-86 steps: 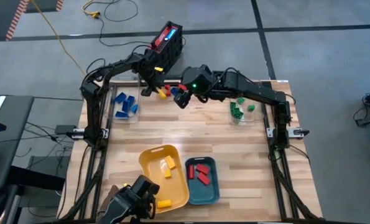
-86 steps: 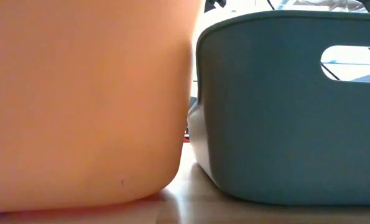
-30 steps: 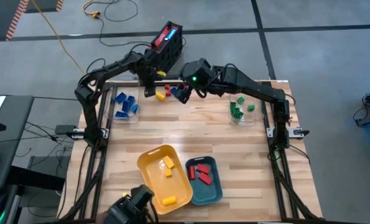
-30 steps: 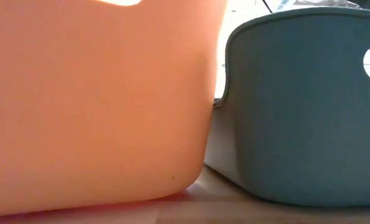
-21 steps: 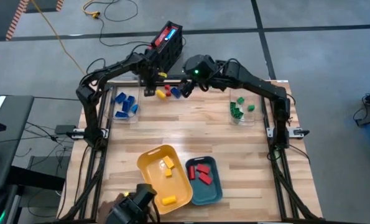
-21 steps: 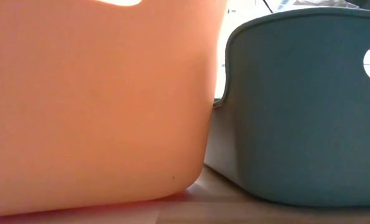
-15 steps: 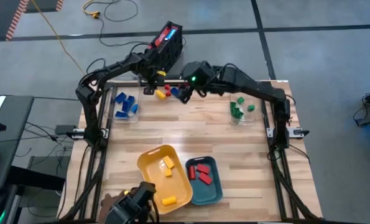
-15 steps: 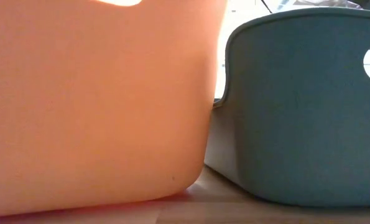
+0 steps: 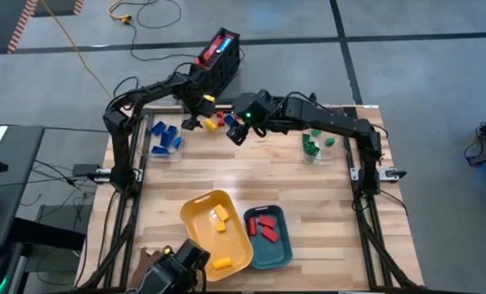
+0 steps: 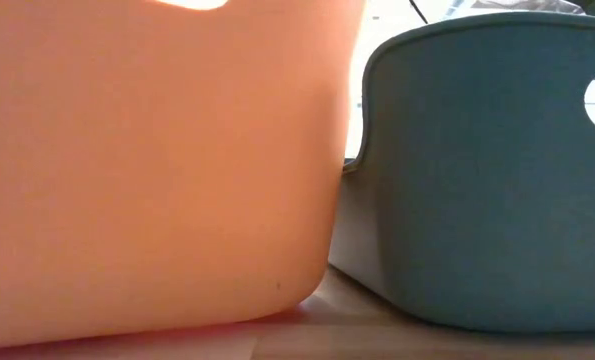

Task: Sort blocks
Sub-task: Put the yellow block into the yellow bin

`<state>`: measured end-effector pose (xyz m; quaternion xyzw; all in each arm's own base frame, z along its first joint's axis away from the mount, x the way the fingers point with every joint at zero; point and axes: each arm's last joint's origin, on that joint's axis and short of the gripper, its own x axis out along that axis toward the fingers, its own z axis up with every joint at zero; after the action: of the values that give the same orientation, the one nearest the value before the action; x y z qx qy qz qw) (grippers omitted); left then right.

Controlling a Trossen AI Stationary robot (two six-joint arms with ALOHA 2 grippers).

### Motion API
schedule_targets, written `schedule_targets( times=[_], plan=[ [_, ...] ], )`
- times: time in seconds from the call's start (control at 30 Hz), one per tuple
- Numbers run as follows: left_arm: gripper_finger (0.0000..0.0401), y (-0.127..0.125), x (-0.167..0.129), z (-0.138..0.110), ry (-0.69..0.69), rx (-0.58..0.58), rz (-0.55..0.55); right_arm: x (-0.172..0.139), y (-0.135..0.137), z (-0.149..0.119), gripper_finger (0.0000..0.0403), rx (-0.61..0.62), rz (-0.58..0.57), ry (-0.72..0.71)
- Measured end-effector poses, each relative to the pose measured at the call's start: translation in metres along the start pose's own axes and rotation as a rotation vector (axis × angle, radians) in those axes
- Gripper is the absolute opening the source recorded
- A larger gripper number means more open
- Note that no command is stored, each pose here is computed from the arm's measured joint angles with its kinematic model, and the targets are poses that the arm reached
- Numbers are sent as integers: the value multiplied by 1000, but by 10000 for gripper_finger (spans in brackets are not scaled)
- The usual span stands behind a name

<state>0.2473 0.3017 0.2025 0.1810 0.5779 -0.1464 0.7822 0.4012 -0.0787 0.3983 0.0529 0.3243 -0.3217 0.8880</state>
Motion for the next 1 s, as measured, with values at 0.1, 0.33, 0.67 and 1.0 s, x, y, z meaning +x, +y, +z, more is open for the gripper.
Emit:
schedule_targets(
  times=[0.1, 0.33, 0.67, 1.0],
  plan=[
    [289, 1, 9, -2, -1, 8, -27, -1, 2, 0, 303, 1, 7, -9],
    [304, 6, 23, -1, 7, 86, -18, -3, 8, 0, 303, 2, 20, -15],
    [302, 7, 23, 1, 9, 32, -3, -3, 8, 1, 303, 13, 23, -31],
    [278, -10, -4, 15, -22, -67, -78, -3, 8, 3, 303, 20, 31, -46]
  ],
)
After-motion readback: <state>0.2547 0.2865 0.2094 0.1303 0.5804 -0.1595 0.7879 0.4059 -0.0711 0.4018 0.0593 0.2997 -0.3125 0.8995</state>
